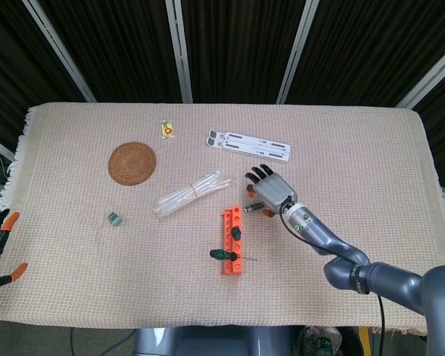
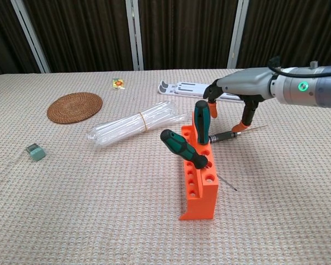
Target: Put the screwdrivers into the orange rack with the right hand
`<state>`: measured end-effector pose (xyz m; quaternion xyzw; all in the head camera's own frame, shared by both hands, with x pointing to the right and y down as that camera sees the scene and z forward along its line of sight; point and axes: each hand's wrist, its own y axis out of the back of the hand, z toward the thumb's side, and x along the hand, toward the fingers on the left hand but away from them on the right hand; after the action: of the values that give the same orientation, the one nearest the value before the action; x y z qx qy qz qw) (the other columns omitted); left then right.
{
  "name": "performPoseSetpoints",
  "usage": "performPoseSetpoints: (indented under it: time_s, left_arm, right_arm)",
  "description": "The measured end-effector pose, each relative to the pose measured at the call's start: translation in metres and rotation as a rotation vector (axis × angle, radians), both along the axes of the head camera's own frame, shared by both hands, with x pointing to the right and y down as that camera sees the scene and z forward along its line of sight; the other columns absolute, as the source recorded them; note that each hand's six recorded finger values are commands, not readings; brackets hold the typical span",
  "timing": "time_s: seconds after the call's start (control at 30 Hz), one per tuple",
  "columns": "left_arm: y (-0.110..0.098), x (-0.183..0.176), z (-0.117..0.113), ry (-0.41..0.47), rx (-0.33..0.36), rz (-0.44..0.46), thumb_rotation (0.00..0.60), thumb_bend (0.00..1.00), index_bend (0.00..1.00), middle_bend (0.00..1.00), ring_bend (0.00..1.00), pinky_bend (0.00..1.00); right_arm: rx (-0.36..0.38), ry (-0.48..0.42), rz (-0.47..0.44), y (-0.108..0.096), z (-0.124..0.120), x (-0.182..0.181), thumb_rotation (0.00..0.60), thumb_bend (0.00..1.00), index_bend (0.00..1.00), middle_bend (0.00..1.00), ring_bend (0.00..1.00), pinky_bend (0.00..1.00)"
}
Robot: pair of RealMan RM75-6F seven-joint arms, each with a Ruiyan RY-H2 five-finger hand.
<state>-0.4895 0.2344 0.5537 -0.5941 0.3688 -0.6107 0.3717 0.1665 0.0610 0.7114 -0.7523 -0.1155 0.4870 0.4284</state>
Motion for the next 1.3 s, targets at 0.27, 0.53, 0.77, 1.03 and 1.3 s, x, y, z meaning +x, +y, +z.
performPoseSetpoints:
  time_s: [0.27,0.53,0.77,1.03,1.3]
  left_arm:
    - [0.002,-0.005,0.005,-0.001,-0.012,-0.014,0.6,0.2,0.0,0.0,0.0,0.0]
    - [0.004,-0.008,0.007,-0.001,-0.019,-0.023,0.6,0.2,0.0,0.0,0.0,0.0]
    - [0.003,-0.008,0.007,-0.004,-0.021,-0.024,0.6,0.2,0.0,0.0,0.0,0.0]
    - [0.003,-0.008,0.007,-0.007,-0.025,-0.022,0.6,0.2,0.0,0.0,0.0,0.0]
    - [0.004,-0.009,0.007,-0.011,-0.03,-0.025,0.6,0.2,0.0,0.0,0.0,0.0]
  right_arm:
    - [0.049,0.093,-0.089,0.005,0.018,-0.018,0.6,0.19,0.44,0.1,0.0,0.0]
    - [0.044,0.146,-0.105,0.007,0.034,-0.026,0.6,0.2,0.48,0.1,0.0,0.0]
    - [0.038,0.162,-0.105,0.009,0.039,-0.027,0.6,0.19,0.51,0.1,0.0,0.0]
    - [0.036,0.171,-0.089,0.008,0.044,-0.025,0.6,0.2,0.52,0.11,0.0,0.0]
    - [0.036,0.181,-0.079,0.005,0.046,-0.023,0.6,0.2,0.54,0.12,0.0,0.0]
